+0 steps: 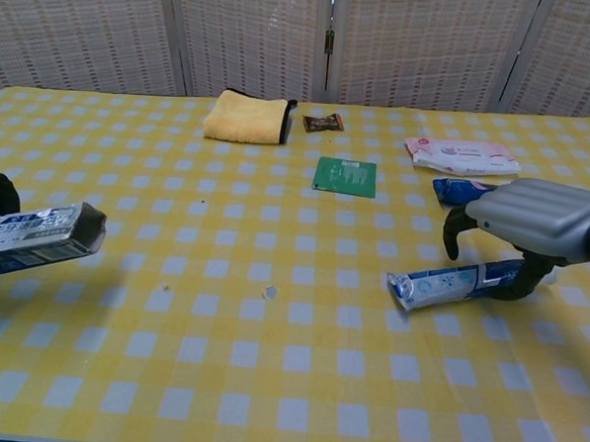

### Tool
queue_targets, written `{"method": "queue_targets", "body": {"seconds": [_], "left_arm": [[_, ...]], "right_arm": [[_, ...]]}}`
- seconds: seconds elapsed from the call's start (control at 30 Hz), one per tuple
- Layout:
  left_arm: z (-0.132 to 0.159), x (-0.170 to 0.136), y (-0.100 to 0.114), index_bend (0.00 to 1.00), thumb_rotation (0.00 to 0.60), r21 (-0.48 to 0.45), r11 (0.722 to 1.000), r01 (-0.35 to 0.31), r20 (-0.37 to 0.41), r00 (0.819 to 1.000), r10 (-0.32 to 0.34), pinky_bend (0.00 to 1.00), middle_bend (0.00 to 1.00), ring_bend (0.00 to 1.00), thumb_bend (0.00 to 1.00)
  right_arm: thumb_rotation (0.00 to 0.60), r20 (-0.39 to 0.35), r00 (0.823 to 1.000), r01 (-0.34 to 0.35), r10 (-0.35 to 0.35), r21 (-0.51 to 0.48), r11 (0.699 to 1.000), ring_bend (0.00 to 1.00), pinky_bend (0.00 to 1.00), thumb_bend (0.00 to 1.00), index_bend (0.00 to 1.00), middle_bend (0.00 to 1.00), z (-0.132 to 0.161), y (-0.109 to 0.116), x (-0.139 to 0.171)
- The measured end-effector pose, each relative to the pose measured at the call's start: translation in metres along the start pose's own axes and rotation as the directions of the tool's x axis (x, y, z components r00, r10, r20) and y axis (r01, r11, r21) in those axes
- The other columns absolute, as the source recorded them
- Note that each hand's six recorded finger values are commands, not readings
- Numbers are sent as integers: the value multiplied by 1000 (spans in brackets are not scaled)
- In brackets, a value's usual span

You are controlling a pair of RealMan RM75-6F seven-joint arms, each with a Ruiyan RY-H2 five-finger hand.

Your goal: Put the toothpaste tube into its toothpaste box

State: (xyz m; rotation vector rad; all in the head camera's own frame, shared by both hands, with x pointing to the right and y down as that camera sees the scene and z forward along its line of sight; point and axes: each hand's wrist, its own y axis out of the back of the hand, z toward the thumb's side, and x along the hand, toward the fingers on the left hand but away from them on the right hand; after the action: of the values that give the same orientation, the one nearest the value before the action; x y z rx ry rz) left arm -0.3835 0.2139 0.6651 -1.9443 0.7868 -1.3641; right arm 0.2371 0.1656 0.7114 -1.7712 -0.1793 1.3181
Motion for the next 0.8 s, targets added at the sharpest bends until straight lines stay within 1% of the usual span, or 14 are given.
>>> {"method": "queue_targets", "body": {"seconds": [0.23, 0.4, 0.8], "left_arm": [[-4, -3, 2, 548, 600, -5, 1000, -4, -6, 1000, 4, 477, 558, 547, 319], [-7, -6, 6, 549, 600, -8, 1000, -20, -11, 1000, 19, 477, 560, 548, 319], [-11, -10, 11, 548, 600, -12, 999, -40, -21, 999, 40, 477, 564, 549, 321]], "right_arm": [[600, -28, 1000, -6, 6, -1, 1000, 245, 258, 289, 413, 291, 16, 1, -11], [600, -45, 999, -14, 13, -7, 1000, 244, 258, 291, 413, 291, 24, 2, -16], [600, -61, 998, -29, 27, -32, 999, 250, 258, 294, 414, 294, 30, -2, -23]]}}
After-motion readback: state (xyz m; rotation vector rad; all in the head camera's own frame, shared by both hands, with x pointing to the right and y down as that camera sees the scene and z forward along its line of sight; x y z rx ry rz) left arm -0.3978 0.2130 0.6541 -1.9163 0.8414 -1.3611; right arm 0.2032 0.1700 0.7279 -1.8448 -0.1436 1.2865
